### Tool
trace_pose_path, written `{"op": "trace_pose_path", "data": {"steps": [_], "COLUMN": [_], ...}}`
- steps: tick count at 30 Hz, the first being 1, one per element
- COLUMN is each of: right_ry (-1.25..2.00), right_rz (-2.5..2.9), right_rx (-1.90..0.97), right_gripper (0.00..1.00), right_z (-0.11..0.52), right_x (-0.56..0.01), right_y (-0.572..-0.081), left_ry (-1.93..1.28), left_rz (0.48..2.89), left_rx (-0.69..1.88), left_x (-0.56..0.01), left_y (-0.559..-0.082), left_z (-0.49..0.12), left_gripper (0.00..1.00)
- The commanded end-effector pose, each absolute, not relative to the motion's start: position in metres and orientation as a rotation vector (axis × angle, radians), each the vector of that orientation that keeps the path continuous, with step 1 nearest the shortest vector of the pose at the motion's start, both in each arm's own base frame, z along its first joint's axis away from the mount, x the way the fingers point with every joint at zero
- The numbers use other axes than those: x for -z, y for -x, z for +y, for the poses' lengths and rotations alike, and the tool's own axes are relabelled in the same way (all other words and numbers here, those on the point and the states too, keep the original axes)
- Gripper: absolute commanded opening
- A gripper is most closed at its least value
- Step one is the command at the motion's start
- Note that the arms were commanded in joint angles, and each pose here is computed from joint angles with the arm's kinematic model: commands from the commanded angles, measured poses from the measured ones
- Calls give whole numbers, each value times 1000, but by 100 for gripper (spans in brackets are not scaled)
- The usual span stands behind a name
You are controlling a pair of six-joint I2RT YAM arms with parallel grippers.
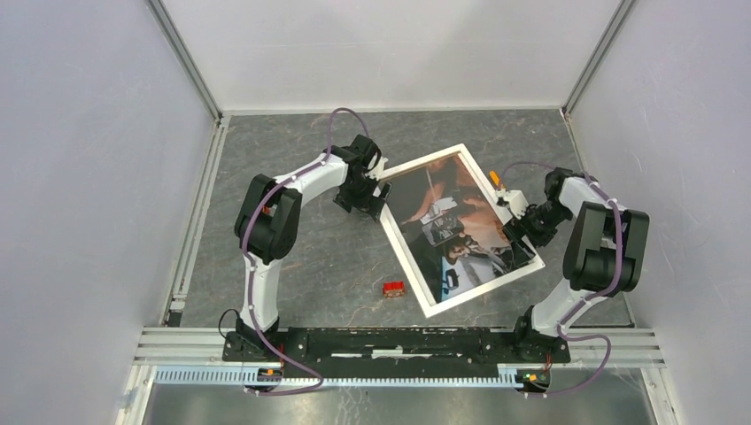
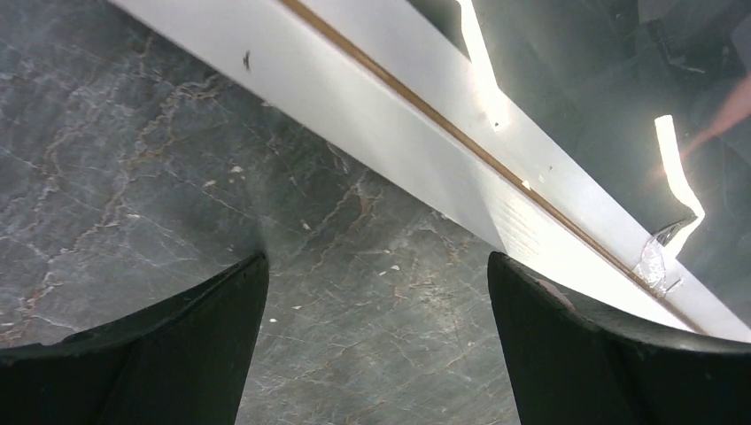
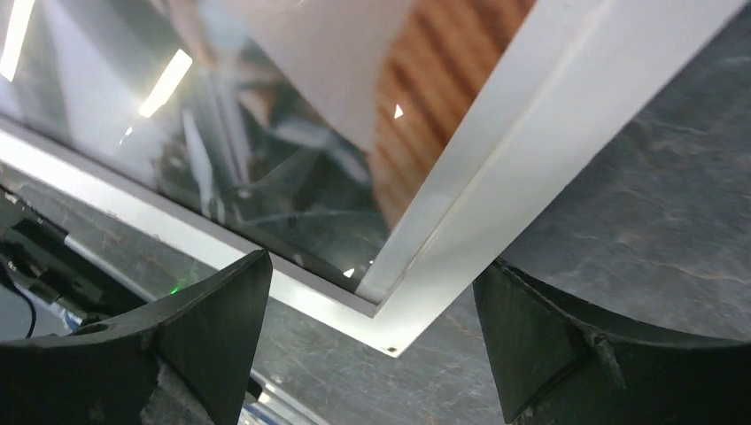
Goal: Take the photo out of the frame
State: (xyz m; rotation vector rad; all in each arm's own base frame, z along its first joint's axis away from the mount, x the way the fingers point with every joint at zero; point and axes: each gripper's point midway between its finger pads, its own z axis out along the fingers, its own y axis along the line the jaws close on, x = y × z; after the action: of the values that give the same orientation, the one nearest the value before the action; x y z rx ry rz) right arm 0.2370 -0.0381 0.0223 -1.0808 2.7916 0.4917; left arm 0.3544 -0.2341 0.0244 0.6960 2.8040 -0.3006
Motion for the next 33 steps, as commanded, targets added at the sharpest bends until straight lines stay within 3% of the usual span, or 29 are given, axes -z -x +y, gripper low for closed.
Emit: {"op": "trace_pose_path", "data": {"steps": [1,33], "right_ry": [1186,1755], "right_rz": [2741,2393], "right_rx": [-903,-1173], "right_gripper": [89,95], "right_z": [19,152], "right_x": [-25,-25], "right_y": [-187,-165], "left_ry": [-689,-763], "left_rz": [2713,2731], "left_rx": [400,404], "left_x": [-33,-35], "left_y": [-377,-375], "left_z": [-264,-251], "left_gripper": [100,100]}}
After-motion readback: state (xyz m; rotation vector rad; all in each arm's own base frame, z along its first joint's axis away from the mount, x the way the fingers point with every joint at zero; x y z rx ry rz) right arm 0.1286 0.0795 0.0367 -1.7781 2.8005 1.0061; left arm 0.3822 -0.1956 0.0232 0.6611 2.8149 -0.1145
